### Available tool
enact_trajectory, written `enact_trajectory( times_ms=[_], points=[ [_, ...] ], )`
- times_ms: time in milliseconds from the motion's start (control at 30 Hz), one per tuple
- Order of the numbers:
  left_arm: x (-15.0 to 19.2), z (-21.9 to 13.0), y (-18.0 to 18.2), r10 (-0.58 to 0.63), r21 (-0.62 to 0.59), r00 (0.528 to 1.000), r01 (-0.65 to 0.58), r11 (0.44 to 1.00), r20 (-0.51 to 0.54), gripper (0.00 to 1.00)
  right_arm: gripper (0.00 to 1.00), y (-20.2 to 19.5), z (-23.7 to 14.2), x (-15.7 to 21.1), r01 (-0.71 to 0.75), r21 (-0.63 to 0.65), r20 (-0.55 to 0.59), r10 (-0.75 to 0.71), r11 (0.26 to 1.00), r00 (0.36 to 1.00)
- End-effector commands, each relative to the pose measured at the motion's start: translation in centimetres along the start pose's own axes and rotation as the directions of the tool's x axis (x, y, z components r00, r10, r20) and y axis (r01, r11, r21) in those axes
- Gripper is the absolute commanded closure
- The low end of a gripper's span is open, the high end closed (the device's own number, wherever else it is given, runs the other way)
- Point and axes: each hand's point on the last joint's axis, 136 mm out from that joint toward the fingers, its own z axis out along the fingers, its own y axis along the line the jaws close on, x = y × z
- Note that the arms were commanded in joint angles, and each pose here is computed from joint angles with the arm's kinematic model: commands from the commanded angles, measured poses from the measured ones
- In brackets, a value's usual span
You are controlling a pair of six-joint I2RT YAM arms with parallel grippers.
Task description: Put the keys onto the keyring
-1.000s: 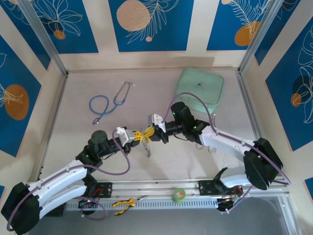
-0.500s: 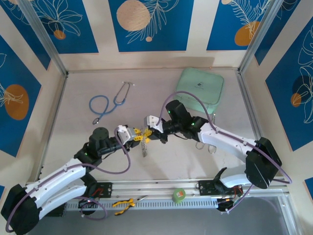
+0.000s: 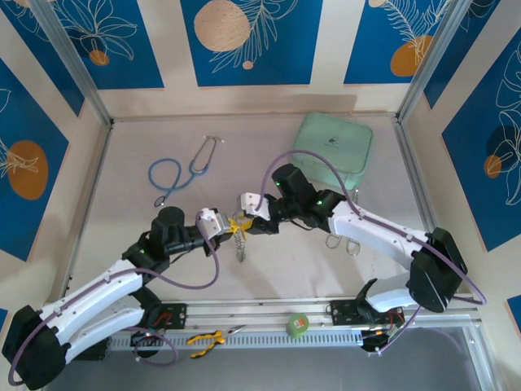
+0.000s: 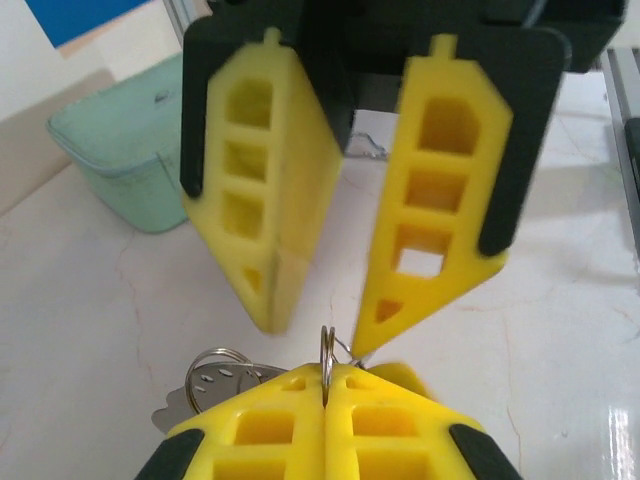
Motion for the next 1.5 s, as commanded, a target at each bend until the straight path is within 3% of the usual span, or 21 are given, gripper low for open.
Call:
enact_trajectory(
  times_ms=[0,167,533,1000,1467],
  points=[
    [-2.2,-0.4,0.1,0.003,-0.021,0.99,0.0,1.0,0.143,1.0,0.69,-0.1,-1.4,-1.7,-0.095,-0.006,0.152,0.095,0.995,0.984],
    [-2.3,-0.5,0.3,-0.009,-0.041,0.981,0.017,0.999,0.194,1.0,0.66,1.1,-0.6,-0.6,-0.168,-0.047,0.153,0.174,0.985,0.973],
    [-2.4,-0.8,0.3,-0.022,-0.047,0.978,0.032,0.998,0.21,1.0,0.66,1.1,1.3,1.2,-0.188,-0.051,0.084,0.192,0.981,0.978],
    [-2.7,-1.1,-0.4,-0.012,-0.014,0.973,0.016,1.0,0.23,1.0,0.99,0.4,1.0,1.8,-0.178,-0.019,0.055,0.179,0.984,0.982],
    [-3.7,-0.9,-1.4,0.006,0.054,0.966,-0.02,0.998,0.259,1.0,1.0,2.0,2.2,1.2,-0.162,-0.134,-0.007,0.162,0.978,0.987]
  ],
)
